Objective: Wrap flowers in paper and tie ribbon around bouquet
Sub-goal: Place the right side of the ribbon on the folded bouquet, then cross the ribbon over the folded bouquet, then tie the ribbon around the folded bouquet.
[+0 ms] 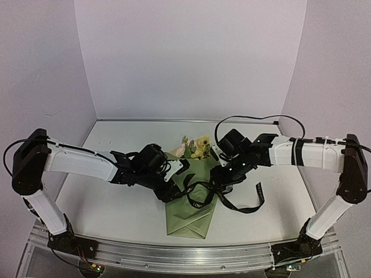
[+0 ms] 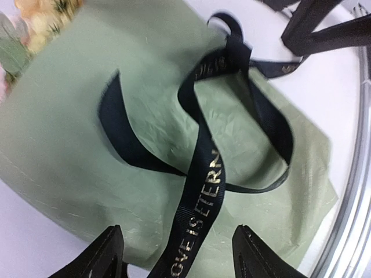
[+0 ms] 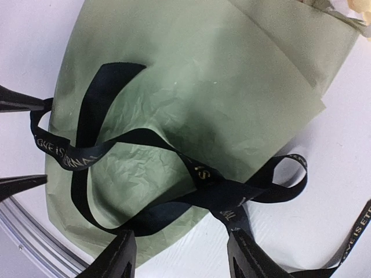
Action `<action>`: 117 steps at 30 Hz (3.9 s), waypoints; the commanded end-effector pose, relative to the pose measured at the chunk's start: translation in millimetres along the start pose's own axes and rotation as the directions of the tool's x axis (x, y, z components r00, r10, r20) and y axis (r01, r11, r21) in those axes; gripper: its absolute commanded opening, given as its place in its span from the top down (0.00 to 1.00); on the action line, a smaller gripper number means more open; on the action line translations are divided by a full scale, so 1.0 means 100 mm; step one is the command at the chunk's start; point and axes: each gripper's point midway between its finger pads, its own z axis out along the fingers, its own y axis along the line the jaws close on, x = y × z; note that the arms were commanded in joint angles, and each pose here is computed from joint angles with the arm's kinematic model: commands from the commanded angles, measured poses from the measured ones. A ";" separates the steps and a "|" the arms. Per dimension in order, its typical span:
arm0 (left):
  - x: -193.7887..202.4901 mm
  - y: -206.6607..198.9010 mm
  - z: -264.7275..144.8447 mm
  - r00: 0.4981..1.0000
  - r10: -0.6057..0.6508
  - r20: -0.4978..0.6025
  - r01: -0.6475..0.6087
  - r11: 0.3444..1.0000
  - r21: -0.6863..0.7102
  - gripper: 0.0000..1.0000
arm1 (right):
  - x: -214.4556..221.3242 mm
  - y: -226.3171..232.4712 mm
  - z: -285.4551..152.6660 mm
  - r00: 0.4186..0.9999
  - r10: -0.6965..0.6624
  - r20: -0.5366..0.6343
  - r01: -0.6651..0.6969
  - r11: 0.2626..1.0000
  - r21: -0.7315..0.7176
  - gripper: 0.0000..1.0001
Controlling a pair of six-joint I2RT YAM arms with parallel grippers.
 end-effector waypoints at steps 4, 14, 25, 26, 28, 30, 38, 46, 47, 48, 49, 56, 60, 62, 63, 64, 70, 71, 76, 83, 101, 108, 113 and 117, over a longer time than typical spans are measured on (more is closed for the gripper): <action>-0.64 0.23 -0.37 0.958 -0.152 0.242 0.171 0.983 -0.061 0.27 | 0.09 -0.31 -0.21 0.995 0.086 0.052 -0.088 0.995 0.049 0.41; -0.76 0.45 0.19 0.909 -0.399 0.119 0.410 0.907 -0.098 0.37 | 0.29 -0.60 -0.30 0.983 0.166 0.081 -0.174 0.979 0.103 0.38; -0.62 0.45 0.40 0.877 -0.478 0.052 0.481 0.869 -0.112 0.44 | 0.52 -0.77 -0.23 0.986 0.164 0.038 -0.168 0.976 0.135 0.36; -0.62 0.44 0.41 0.873 -0.484 0.049 0.487 0.867 -0.109 0.45 | 0.53 -0.78 -0.22 0.986 0.164 0.033 -0.167 0.977 0.136 0.36; -0.58 0.44 0.45 0.869 -0.493 0.038 0.494 0.862 -0.113 0.48 | 0.54 -0.77 -0.19 0.987 0.158 0.023 -0.160 0.978 0.132 0.36; -0.56 0.45 0.49 0.865 -0.501 0.032 0.501 0.858 -0.114 0.51 | 0.53 -0.75 -0.16 0.990 0.144 0.016 -0.144 0.982 0.121 0.36; -0.64 0.48 0.51 0.845 -0.531 0.070 0.535 0.837 -0.110 0.77 | 0.49 -0.64 0.01 0.996 0.083 -0.015 -0.083 0.995 0.047 0.33; -0.83 0.81 0.16 0.811 -0.542 0.221 0.583 0.781 -0.225 1.00 | 0.66 -0.59 0.16 0.993 0.050 -0.104 -0.051 0.999 -0.007 0.32; -0.85 0.86 0.09 0.802 -0.545 0.244 0.594 0.769 -0.234 1.00 | 0.70 -0.58 0.18 0.991 0.047 -0.123 -0.049 0.999 -0.013 0.32; -0.87 0.90 0.03 0.794 -0.548 0.264 0.604 0.760 -0.239 1.00 | 0.74 -0.58 0.20 0.989 0.045 -0.140 -0.048 0.999 -0.018 0.32; -0.88 0.95 -0.04 0.784 -0.552 0.284 0.615 0.750 -0.242 1.00 | 0.78 -0.59 0.22 0.987 0.043 -0.153 -0.046 0.999 -0.019 0.32; -0.84 1.18 -0.35 0.759 -0.554 0.342 0.646 0.703 -0.296 1.00 | 0.92 -0.93 0.22 0.987 0.095 -0.133 -0.074 0.985 0.156 0.34; -0.80 1.22 -0.48 0.750 -0.552 0.364 0.656 0.692 -0.302 1.00 | 0.97 -1.24 -0.10 0.975 0.217 -0.050 -0.189 0.924 0.331 0.33; -0.79 1.23 -0.52 0.747 -0.550 0.373 0.658 0.689 -0.304 1.00 | 1.03 -1.39 -0.22 0.962 0.274 0.004 -0.252 0.879 0.404 0.31; -0.78 1.23 -0.54 0.746 -0.548 0.379 0.660 0.688 -0.303 1.00 | 1.06 -1.45 -0.26 0.953 0.302 0.031 -0.286 0.857 0.428 0.30; -0.77 1.25 -0.56 0.742 -0.548 0.385 0.663 0.683 -0.306 1.00 | 1.11 -1.51 -0.29 0.943 0.329 0.053 -0.316 0.834 0.452 0.29; -0.70 1.35 -0.74 0.707 -0.549 0.446 0.700 0.633 -0.330 1.00 | 1.18 -1.61 -0.20 0.869 0.483 0.105 -0.467 0.734 0.493 0.28; -0.68 1.36 -0.78 0.698 -0.552 0.455 0.708 0.624 -0.330 1.00 | 1.18 -1.61 -0.17 0.858 0.502 0.105 -0.484 0.724 0.492 0.28; -0.59 1.44 -0.97 0.662 -0.552 0.507 0.742 0.578 -0.339 1.00 | 1.16 -1.64 0.01 0.808 0.576 0.125 -0.556 0.676 0.483 0.29; -0.32 1.55 -1.30 0.610 -0.543 0.577 0.789 0.485 -0.378 1.00 | 1.28 -1.71 0.30 0.714 0.687 0.134 -0.664 0.605 0.440 0.47; 1.03 1.93 -1.96 0.451 -0.545 0.707 0.869 0.086 -0.487 1.00 | 1.06 -2.35 -0.20 0.605 0.768 0.212 -0.767 0.491 0.412 1.00; 1.48 1.97 -1.75 0.378 -0.618 0.689 0.883 0.015 -0.470 1.00 | 1.00 -2.57 -0.26 0.553 0.798 0.238 -0.802 0.434 0.410 1.00; 1.80 2.09 -1.62 0.308 -0.684 0.661 0.883 -0.053 -0.466 1.00 | 0.93 -2.71 -0.24 0.528 0.820 0.221 -0.815 0.415 0.404 1.00; 1.91 2.20 -1.56 0.297 -0.708 0.641 0.871 -0.074 -0.485 1.00 | 0.71 -2.75 -0.21 0.559 0.808 0.184 -0.796 0.461 0.393 1.00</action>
